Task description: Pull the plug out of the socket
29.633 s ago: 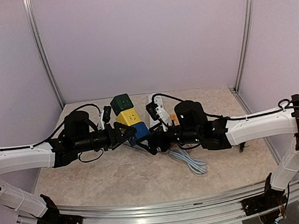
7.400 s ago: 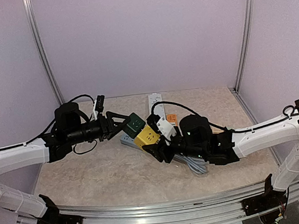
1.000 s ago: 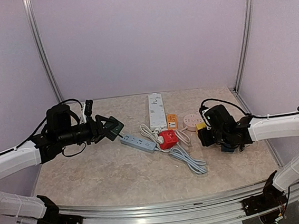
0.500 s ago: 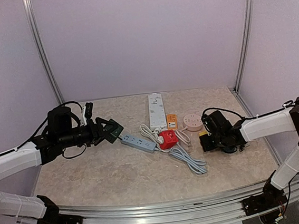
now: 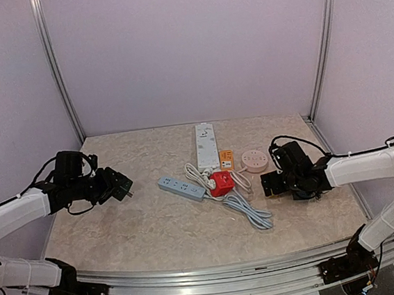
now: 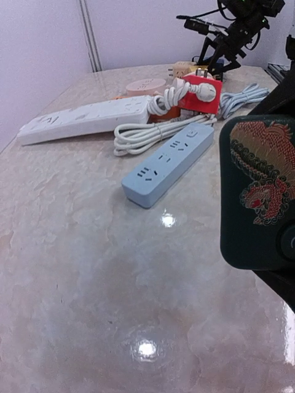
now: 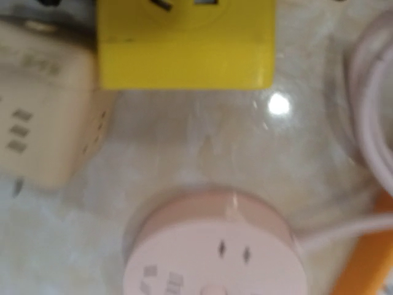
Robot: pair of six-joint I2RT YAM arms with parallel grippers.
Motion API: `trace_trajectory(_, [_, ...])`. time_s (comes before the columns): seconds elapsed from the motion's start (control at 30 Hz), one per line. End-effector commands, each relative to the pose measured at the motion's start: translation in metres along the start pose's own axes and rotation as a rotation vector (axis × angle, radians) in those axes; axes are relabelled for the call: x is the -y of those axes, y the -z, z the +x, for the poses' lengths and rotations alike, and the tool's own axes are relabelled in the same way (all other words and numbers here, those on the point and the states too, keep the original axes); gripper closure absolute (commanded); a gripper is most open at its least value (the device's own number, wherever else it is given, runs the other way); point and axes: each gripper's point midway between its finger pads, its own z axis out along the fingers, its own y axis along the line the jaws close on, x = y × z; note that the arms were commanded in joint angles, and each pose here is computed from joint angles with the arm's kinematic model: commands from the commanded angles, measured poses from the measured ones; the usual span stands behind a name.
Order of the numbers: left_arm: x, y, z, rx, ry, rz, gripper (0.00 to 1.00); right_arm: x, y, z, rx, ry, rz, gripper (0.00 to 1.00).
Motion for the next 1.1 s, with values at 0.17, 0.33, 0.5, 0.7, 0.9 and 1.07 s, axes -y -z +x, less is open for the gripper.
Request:
trace_trajectory(0.17, [-0.09,0.006,0.005,-0.052,0.098,-0.275,0.55,0.006,0.038,-0.038,0.142,-0.046,-0.036,0.05])
trace_trajectory(0.33, [-0.109,0.001,0.009,-0.119,0.101,-0.345,0.49,0.011,0.051,-0.046,0.178,-0.065,-0.031,0.06])
trace_trajectory(0.5, [-0.119,-0.004,0.012,-0.156,0.095,-0.388,0.43,0.016,0.062,-0.054,0.212,-0.08,-0.024,0.07])
trace_trajectory(0.7, [-0.125,-0.013,0.021,-0.204,0.097,-0.378,0.27,0.019,0.07,-0.055,0.239,-0.104,-0.032,0.07])
trace_trajectory(0.9, [-0.131,-0.015,0.026,-0.214,0.097,-0.39,0.09,0.02,0.076,-0.058,0.255,-0.086,-0.032,0.07])
trace_trajectory(1.07, [-0.123,-0.013,0.018,-0.182,0.077,-0.363,0.01,0.022,0.083,-0.064,0.265,-0.081,-0.025,0.06])
